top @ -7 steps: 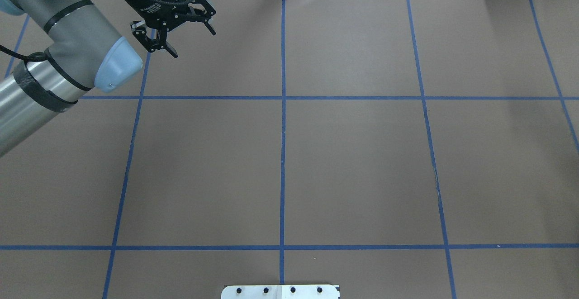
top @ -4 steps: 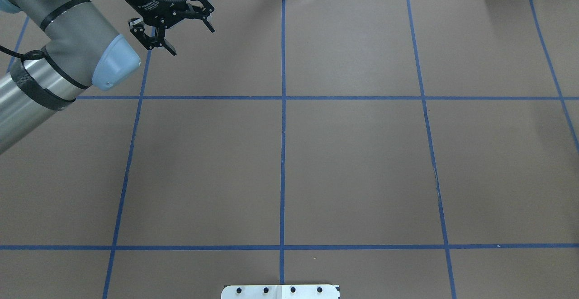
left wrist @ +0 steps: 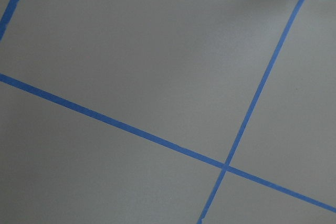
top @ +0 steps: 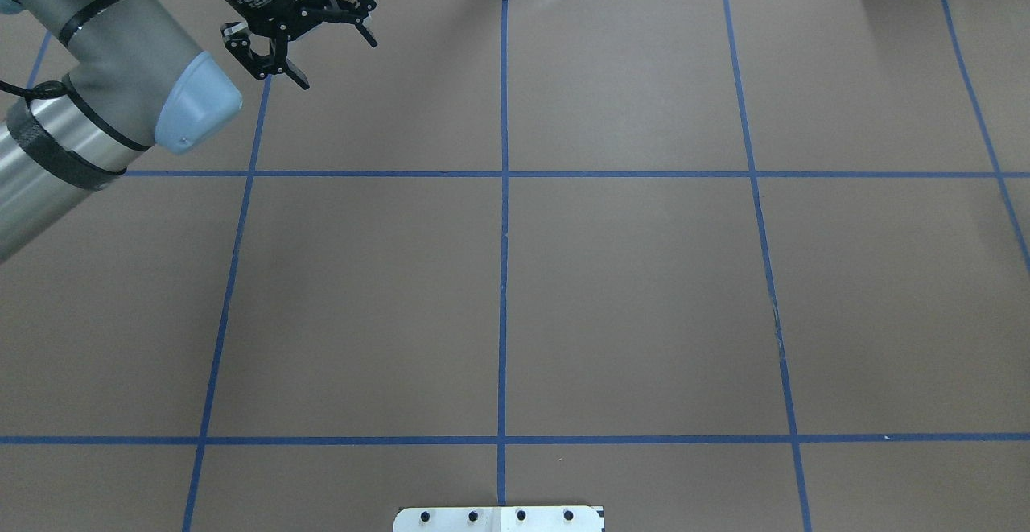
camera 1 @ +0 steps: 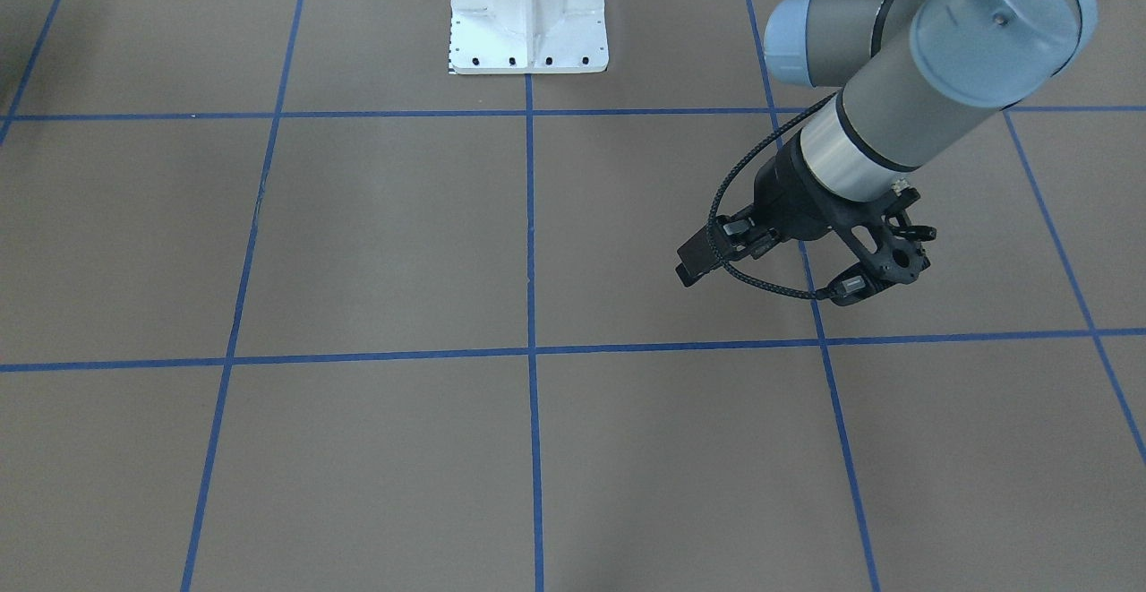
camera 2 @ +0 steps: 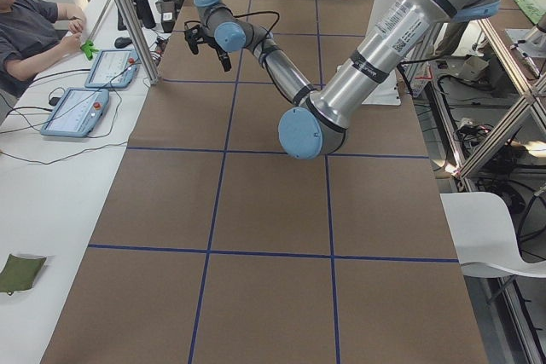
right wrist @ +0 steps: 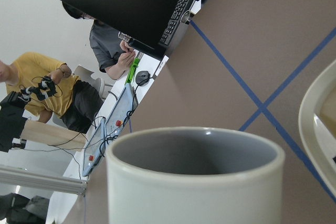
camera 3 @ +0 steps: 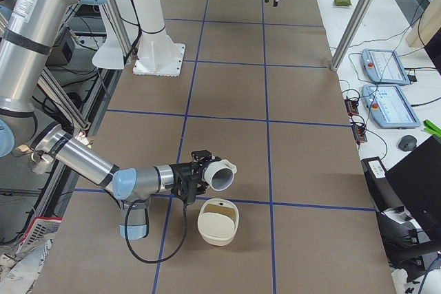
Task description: Left arm hands cup to right arm to dump lemon
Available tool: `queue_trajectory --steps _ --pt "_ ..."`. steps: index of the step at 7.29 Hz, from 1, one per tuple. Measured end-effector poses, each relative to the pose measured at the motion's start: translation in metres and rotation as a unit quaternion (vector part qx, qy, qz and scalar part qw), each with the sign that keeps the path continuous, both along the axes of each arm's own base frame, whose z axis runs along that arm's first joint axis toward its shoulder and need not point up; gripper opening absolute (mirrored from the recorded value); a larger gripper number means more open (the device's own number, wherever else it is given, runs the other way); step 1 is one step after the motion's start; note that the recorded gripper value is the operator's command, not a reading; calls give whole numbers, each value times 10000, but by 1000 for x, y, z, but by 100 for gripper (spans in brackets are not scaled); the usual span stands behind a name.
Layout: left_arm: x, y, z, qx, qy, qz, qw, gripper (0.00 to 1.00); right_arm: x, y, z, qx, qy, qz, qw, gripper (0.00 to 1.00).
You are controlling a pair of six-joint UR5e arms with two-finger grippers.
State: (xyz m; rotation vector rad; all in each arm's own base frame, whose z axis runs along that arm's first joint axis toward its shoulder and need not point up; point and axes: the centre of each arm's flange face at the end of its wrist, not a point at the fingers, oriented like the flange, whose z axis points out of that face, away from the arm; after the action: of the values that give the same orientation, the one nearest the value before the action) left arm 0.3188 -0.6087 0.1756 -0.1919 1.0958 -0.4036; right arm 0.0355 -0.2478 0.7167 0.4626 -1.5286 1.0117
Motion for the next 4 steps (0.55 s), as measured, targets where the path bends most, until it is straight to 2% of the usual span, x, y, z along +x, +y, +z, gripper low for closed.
queue_trajectory --steps 1,2,4 --pt "-3 -1 0 4 2 -22 10000 100 1 2 3 -277 -514 43 9983 7" --pt "-5 -2 -1 7 3 -34 10000 100 2 3 4 -505 -1000 85 9937 7" --pt "-5 -2 -1 9 3 -39 10000 100 8 -4 3 -918 -1877 252 9776 7"
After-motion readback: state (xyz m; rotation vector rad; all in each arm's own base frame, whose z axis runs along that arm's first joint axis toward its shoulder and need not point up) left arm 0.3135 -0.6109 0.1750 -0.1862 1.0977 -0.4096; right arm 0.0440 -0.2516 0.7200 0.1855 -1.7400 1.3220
